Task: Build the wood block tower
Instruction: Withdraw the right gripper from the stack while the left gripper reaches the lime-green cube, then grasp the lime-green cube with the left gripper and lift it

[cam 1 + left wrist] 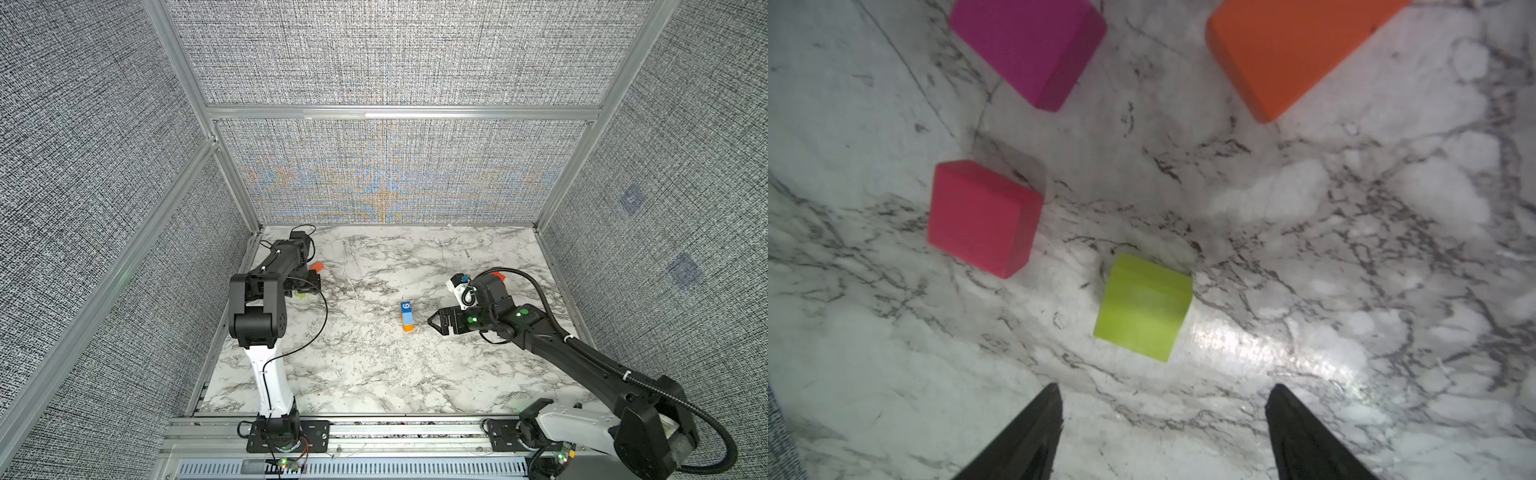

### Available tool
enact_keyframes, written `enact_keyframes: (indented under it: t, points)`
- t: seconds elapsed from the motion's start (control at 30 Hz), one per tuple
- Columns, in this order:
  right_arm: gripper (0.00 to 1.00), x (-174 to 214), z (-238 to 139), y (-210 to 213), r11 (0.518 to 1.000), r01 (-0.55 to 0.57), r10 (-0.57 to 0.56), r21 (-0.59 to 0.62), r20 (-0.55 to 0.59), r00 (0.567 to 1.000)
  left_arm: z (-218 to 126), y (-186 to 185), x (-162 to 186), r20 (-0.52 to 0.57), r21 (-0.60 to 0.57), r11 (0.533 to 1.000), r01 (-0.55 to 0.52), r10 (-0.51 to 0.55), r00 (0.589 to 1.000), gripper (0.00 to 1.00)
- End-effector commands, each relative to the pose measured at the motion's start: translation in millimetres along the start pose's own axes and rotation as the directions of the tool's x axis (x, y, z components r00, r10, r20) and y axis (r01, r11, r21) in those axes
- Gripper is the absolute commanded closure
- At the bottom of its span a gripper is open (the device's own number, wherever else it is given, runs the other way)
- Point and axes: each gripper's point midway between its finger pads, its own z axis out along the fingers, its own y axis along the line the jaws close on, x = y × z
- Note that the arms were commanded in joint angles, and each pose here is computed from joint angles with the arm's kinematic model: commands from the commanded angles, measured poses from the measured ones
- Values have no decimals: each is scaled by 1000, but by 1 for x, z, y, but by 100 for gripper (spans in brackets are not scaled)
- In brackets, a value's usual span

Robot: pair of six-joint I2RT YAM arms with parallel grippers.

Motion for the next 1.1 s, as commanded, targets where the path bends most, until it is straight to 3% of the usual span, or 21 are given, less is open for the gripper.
enact_keyframes:
  t: [0.0,0.37,0.7,1.07]
  points:
    - [1,-3,2,3,1000,7,-7,-23,9,1000,5,0,-3,-9,4,1000,-9,9,1000,20]
    - [1,-3,7,0,999,-13,13,-31,-6,1000,16,8,-12,-18,7,1000,6,-6,1000,26]
    - [1,-1,12,-4,999,-30,29,-22,-32,999,18,1,-22,-11,55,998,40,-40,999,50]
    - [1,0,11,-8,999,-38,38,-5,-38,999,13,0,-15,-16,73,996,52,-51,999,64]
